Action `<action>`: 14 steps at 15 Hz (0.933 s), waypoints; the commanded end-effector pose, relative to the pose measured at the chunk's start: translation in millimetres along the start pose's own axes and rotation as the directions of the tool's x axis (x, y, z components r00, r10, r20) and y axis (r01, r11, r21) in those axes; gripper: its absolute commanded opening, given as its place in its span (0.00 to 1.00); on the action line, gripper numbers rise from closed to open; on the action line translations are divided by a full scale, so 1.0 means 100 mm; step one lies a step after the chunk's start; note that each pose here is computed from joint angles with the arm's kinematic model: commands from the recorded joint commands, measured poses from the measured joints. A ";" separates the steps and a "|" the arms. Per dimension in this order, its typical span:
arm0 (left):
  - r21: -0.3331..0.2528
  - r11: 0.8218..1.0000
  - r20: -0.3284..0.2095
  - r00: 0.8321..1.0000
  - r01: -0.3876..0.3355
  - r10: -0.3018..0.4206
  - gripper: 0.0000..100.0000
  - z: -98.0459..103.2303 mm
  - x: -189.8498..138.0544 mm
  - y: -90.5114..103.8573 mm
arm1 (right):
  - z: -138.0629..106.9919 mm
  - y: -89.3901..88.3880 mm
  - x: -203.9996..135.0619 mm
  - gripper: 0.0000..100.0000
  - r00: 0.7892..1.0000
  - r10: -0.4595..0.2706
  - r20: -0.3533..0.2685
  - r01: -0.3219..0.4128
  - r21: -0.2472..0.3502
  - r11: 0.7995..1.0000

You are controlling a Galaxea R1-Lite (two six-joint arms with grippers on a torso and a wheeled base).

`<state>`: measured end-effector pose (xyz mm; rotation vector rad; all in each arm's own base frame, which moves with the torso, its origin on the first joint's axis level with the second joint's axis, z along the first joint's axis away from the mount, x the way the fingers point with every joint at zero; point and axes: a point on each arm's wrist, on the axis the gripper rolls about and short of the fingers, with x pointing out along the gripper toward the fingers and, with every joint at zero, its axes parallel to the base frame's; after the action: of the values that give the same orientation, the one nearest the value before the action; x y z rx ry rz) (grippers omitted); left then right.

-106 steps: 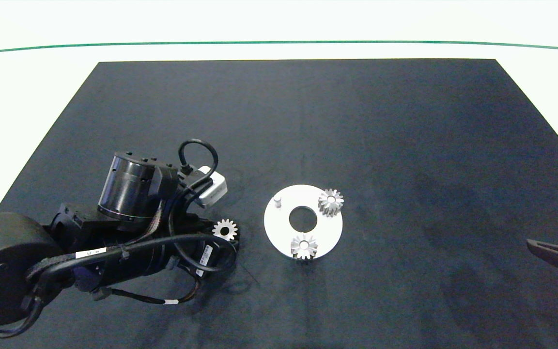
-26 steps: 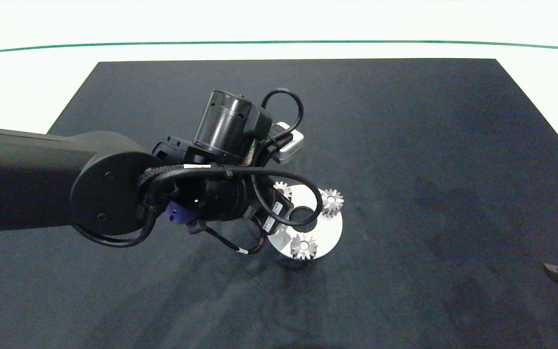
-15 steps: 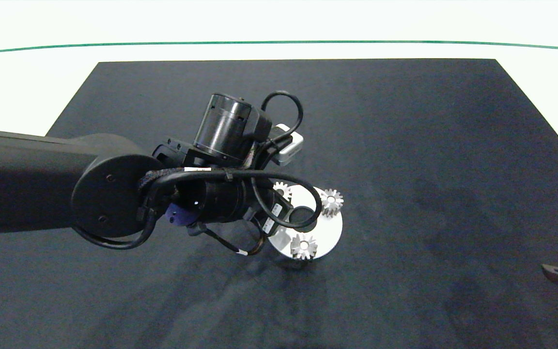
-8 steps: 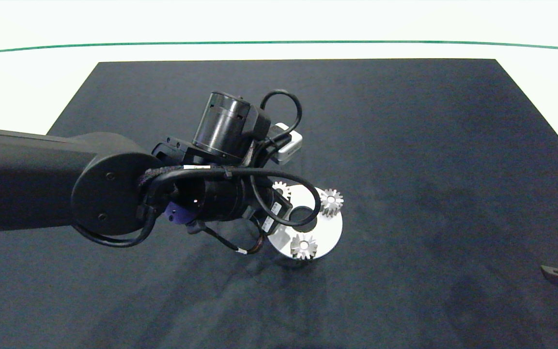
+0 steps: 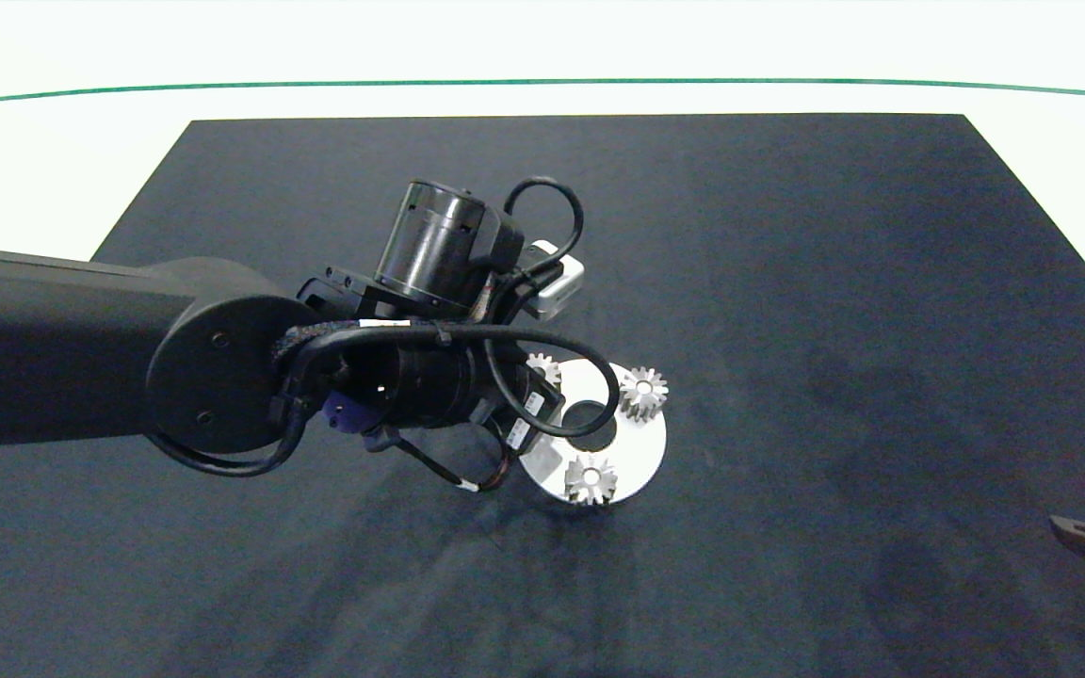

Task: Install three planetary gears onto the carrier pins

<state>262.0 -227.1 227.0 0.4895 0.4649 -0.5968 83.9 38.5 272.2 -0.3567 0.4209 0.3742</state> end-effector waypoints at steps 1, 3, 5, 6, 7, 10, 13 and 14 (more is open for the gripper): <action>0.002 1.000 0.002 1.000 -0.001 0.001 0.00 0.01 0.00 0.00 | -0.01 0.00 0.01 1.00 1.000 0.001 -0.006 -0.001 -0.003 1.000; 0.001 1.000 -0.001 1.000 0.000 0.000 1.00 0.00 0.00 -0.01 | -0.01 0.00 0.01 1.00 1.000 0.001 -0.006 -0.001 -0.003 1.000; 0.001 1.000 -0.001 1.000 0.000 0.000 1.00 0.00 0.01 -0.01 | -0.01 0.00 0.01 1.00 1.000 0.001 -0.006 -0.001 -0.003 1.000; 0.000 1.000 0.002 1.000 -0.001 0.001 1.00 0.01 0.00 0.00 | -0.01 0.00 0.01 1.00 1.000 0.002 -0.008 -0.002 -0.003 1.000; 0.000 1.000 0.004 1.000 -0.001 0.001 1.00 0.01 0.00 0.00 | -0.01 0.00 0.01 1.00 1.000 0.001 -0.006 -0.001 -0.003 1.000; -0.001 1.000 0.003 1.000 -0.001 0.001 1.00 0.01 0.00 0.00 | -0.01 0.00 0.01 1.00 1.000 0.001 -0.006 -0.001 -0.003 1.000; -0.002 1.000 0.007 1.000 -0.004 0.004 1.00 -0.01 -0.12 0.02 | -0.01 0.00 0.01 1.00 1.000 0.001 -0.005 -0.001 -0.003 1.000; -0.004 1.000 0.010 1.000 -0.006 0.006 1.00 -0.04 -0.19 0.04 | -0.01 0.00 0.01 1.00 1.000 0.001 -0.003 -0.001 -0.003 1.000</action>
<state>256.2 -220.9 229.0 0.4887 0.4685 -0.5944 84.2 38.7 271.2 -0.3572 0.4228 0.3743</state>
